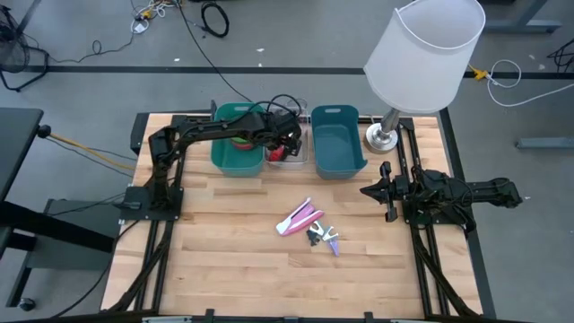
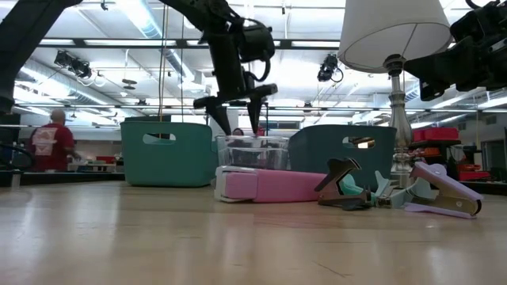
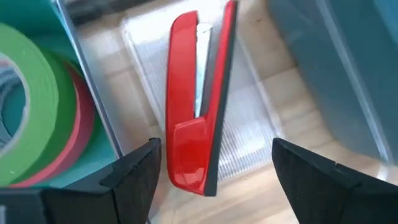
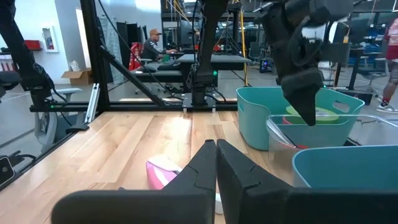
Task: Pick and place Stapler, Stapler remover, tape
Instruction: Put the pink stapler into the transparent bin
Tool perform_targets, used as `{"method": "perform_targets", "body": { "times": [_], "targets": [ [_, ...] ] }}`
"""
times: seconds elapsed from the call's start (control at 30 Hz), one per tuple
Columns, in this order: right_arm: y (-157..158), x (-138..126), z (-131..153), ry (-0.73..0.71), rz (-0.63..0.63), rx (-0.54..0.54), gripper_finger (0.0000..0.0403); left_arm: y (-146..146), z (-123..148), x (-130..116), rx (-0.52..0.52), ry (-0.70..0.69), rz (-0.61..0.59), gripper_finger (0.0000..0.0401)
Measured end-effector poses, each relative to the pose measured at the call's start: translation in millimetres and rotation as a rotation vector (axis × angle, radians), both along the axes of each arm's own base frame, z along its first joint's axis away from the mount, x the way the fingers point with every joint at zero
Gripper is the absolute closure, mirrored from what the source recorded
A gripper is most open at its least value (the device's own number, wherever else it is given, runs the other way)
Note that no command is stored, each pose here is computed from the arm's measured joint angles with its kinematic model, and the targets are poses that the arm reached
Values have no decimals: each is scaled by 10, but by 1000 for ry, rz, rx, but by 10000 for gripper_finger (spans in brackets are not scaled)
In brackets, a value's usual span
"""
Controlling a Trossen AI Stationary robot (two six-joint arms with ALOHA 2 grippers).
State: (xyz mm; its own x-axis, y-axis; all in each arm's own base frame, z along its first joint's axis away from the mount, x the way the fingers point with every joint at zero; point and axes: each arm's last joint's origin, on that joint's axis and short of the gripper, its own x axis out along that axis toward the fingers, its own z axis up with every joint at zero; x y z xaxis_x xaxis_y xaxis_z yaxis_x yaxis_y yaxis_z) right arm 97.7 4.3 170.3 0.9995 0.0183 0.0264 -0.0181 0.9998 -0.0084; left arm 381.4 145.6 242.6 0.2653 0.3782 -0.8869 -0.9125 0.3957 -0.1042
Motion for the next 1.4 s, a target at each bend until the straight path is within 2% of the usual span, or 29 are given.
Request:
{"method": "perform_targets", "body": {
  "times": [0.23,0.53,1.17,1.4],
  "targets": [
    [0,0,0,0,0,0,387,-182,298,-8,21,-70,-61,92],
    [0,0,-1,0,0,0,387,-607,586,101,19,-146,-268,92],
    [0,0,-1,0,0,0,387,-1791,597,183,-54,-164,-587,92],
    [0,0,-1,0,0,0,387,-2095,582,142,-67,-159,-651,92]
  ]
}}
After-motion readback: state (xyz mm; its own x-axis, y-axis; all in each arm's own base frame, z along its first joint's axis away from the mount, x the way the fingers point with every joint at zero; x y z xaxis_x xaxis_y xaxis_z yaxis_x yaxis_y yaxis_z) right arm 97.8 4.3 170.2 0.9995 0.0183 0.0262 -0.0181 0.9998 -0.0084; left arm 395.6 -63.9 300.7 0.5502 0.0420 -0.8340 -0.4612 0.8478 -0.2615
